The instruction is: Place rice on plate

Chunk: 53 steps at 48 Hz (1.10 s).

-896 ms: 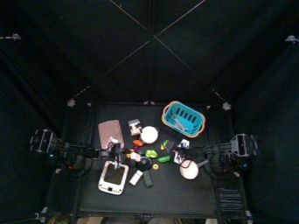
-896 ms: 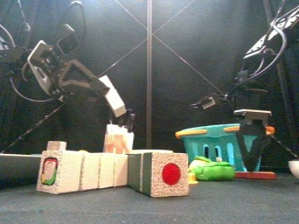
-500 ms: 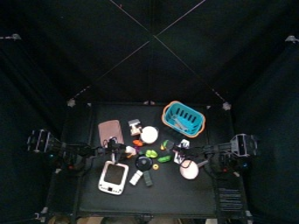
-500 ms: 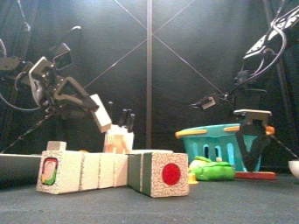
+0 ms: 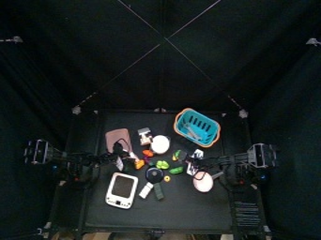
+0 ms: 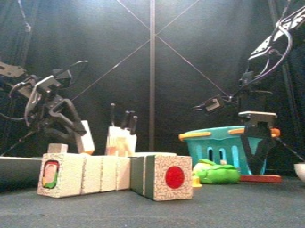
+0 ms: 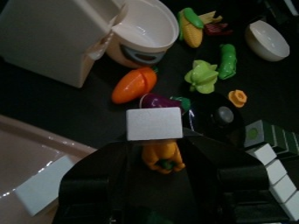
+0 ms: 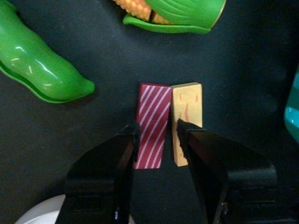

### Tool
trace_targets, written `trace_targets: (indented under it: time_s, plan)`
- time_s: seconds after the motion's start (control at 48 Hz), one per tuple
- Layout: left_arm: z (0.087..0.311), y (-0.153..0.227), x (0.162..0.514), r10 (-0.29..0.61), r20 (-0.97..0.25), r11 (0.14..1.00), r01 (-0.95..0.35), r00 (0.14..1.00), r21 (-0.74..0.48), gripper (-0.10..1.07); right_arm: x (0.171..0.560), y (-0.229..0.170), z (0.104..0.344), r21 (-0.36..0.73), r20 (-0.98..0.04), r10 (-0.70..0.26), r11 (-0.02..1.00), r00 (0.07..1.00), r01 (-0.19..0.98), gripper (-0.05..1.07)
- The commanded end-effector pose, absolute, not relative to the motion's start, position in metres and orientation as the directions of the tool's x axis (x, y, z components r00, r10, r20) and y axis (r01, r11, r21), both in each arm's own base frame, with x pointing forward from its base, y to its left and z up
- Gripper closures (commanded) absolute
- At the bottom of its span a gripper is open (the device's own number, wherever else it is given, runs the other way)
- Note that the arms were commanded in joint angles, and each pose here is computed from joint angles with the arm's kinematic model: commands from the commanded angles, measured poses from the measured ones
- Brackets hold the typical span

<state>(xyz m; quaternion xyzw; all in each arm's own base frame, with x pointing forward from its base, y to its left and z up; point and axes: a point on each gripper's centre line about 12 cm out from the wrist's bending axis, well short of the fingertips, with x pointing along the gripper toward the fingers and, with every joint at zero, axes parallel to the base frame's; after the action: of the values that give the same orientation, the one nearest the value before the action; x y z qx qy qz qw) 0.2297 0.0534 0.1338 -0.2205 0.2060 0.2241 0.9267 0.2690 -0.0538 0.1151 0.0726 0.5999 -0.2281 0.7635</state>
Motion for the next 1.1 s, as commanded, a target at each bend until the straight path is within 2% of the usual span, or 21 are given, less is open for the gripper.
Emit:
trace_targets:
  time_s: [0.0, 0.333, 0.646, 1.083]
  plan:
    - [0.140, 0.056, 0.223, 0.337, -0.459, 0.794, -0.510, 0.822, -0.331, 0.47, 0.274, -0.054, 0.123, -0.151, -0.942, -0.264, 0.886, 0.207, 0.439, 0.25]
    - [0.134, 0.057, 0.184, 0.361, -0.448, 0.775, -0.531, 0.818, -0.344, 0.47, 0.277, -0.055, 0.125, -0.157, -0.938, -0.270, 0.888, 0.216, 0.432, 0.25]
    - [0.123, 0.084, 0.166, 0.464, -0.511, 0.676, -0.662, 0.723, -0.323, 0.47, 0.279, -0.056, 0.125, -0.166, -0.936, -0.278, 0.890, 0.217, 0.425, 0.25]
    - [0.117, 0.079, 0.164, 0.413, -0.566, 0.706, -0.643, 0.714, -0.297, 0.46, 0.279, -0.056, 0.124, -0.167, -0.937, -0.278, 0.890, 0.213, 0.425, 0.25]
